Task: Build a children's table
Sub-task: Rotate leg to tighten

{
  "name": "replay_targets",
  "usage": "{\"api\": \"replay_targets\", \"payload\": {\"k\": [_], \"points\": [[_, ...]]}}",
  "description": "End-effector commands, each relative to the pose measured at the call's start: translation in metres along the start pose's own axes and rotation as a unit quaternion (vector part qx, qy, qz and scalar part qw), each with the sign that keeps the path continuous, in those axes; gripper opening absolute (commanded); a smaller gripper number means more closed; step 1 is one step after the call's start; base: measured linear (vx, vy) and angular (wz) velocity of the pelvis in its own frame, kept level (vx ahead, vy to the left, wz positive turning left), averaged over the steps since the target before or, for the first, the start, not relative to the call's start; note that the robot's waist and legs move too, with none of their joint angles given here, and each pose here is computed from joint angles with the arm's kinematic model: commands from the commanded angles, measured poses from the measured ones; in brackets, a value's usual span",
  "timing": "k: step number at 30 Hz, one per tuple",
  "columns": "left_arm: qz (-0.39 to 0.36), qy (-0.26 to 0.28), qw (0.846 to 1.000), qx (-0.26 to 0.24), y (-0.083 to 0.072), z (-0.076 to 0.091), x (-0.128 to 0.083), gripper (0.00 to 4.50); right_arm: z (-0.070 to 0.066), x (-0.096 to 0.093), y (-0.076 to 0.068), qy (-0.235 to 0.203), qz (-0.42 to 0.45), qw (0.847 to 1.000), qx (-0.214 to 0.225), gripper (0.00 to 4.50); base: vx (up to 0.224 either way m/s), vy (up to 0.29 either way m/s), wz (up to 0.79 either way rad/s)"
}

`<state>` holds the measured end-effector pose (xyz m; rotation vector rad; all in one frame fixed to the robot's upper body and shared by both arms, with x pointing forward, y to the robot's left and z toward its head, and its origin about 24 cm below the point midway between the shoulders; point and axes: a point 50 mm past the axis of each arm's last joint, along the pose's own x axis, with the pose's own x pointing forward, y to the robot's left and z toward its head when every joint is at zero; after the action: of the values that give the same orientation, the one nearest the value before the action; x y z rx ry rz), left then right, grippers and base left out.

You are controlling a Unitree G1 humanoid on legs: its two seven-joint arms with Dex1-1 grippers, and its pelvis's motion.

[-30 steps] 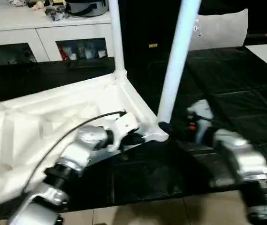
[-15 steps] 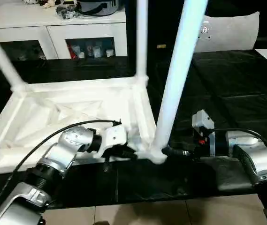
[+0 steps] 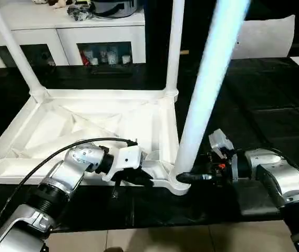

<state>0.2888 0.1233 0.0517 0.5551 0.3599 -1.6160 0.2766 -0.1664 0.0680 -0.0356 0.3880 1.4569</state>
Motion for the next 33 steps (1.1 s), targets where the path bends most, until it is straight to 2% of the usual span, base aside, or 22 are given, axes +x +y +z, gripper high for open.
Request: {"api": "replay_targets", "payload": {"k": [1,3,6,8,11,13,16,20,21,23,24,26,29,31,32,33], "points": [[-0.035,0.014,0.999,0.016,-0.003,0.002,0.005,0.0,0.003,0.004,0.004,-0.001,0.028,1.0,0.0,2.16,0.0,0.0,0.0],[-0.032,0.014,0.999,0.013,-0.003,0.001,0.005,0.0,0.003,0.005,0.005,-0.009,0.029,1.0,0.003,2.11,0.0,0.0,0.0],[0.016,-0.001,1.0,-0.023,0.004,0.005,0.011,0.0,0.01,0.01,0.006,-0.056,-0.01,0.998,0.018,2.03,0.0,0.0,0.0],[0.029,-0.009,0.999,-0.032,0.006,0.007,0.013,0.0,0.01,0.012,0.005,-0.056,-0.024,0.998,0.019,2.03,0.0,0.0,0.0],[0.087,-0.024,0.994,-0.057,0.016,0.012,0.02,0.0,0.007,0.021,0.0,-0.044,-0.093,0.995,0.017,2.03,0.0,0.0,0.0],[0.136,-0.036,0.986,-0.084,0.024,0.017,0.026,0.0,0.005,0.027,-0.011,-0.043,-0.181,0.982,0.016,2.02,0.0,0.0,0.0],[0.209,-0.059,0.968,-0.123,0.036,0.026,0.038,0.0,0.008,0.034,-0.026,-0.066,-0.303,0.95,0.042,1.97,0.0,0.0,0.0],[0.263,-0.082,0.95,-0.149,0.045,0.037,0.048,0.0,0.01,0.043,-0.032,-0.065,-0.372,0.925,0.049,1.95,0.0,0.0,0.0],[0.273,-0.084,0.947,-0.151,0.046,0.038,0.049,0.0,0.01,0.045,-0.032,-0.071,-0.376,0.923,0.051,1.95,0.0,0.0,0.0],[0.28,-0.084,0.945,-0.148,0.047,0.041,0.052,0.0,0.012,0.05,-0.031,-0.082,-0.371,0.924,0.048,2.48,0.0,0.0,0.0],[0.269,-0.076,0.95,-0.139,0.045,0.04,0.053,0.0,0.012,0.052,-0.03,-0.09,-0.368,0.924,0.051,2.62,0.0,0.0,0.0],[0.259,-0.067,0.955,-0.129,0.043,0.037,0.051,0.0,0.013,0.053,-0.028,-0.105,-0.362,0.924,0.064,2.72,0.0,0.0,0.0],[0.258,-0.058,0.957,-0.12,0.042,0.032,0.045,0.0,0.016,0.049,-0.027,-0.124,-0.35,0.927,0.06,3.05,0.0,0.0,0.0],[0.248,-0.053,0.961,-0.112,0.039,0.027,0.041,0.0,0.019,0.045,-0.024,-0.138,-0.328,0.933,0.053,3.3,0.0,0.0,0.0],[0.245,-0.051,0.962,-0.11,0.039,0.026,0.039,0.0,0.019,0.043,-0.024,-0.137,-0.322,0.935,0.049,3.3,0.0,0.0,0.0],[0.241,-0.049,0.963,-0.108,0.038,0.024,0.037,0.0,0.018,0.04,-0.023,-0.132,-0.313,0.94,0.04,3.5,0.0,0.0,0.0]]}}
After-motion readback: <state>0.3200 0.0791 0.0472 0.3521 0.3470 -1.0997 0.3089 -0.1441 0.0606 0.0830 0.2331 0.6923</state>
